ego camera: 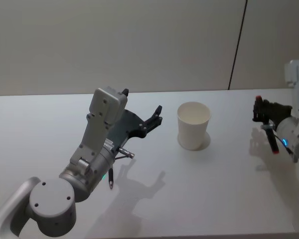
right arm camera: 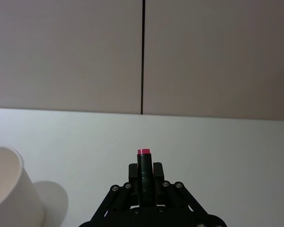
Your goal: Place the pen into the pen holder.
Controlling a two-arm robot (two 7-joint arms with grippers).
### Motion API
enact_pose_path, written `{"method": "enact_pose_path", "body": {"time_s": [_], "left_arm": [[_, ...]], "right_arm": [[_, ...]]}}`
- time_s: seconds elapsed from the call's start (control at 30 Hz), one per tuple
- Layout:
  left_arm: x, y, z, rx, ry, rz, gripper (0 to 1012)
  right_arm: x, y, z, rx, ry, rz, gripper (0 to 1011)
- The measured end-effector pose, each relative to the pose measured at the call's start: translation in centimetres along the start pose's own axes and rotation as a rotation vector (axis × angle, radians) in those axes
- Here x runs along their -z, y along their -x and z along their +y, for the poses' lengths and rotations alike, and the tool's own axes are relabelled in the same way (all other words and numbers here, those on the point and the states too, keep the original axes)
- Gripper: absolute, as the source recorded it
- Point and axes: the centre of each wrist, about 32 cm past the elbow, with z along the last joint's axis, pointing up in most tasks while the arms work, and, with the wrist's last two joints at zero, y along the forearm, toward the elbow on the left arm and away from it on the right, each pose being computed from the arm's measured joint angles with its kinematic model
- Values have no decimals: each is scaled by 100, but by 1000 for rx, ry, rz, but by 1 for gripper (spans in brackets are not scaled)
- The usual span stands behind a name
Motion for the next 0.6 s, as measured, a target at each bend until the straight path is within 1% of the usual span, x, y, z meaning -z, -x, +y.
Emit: {"method": "enact_pose_path", "body": {"time_s": [0.3, 0.33, 0.43, 0.47, 0.53, 0.57, 0.6], "left_arm": [[0, 0, 0, 0, 0, 0, 1000], [0, 0, 0, 0, 0, 0, 1000], [0, 0, 0, 0, 0, 0, 1000], [0, 0, 0, 0, 0, 0, 1000], [0, 0, 0, 0, 0, 0, 1000], [0, 0, 0, 0, 0, 0, 1000], [0, 0, 0, 0, 0, 0, 1000]], "right_arm": [[-43, 100, -76, -37, -142, 2, 175], [-48, 122, -87, -45, -167, 3, 175], [-60, 158, -102, -58, -207, 4, 175], [-65, 186, -111, -68, -233, 6, 175], [-70, 211, -118, -76, -257, 7, 175], [-75, 241, -124, -86, -285, 8, 175], [-77, 250, -126, -90, -297, 9, 175]]}}
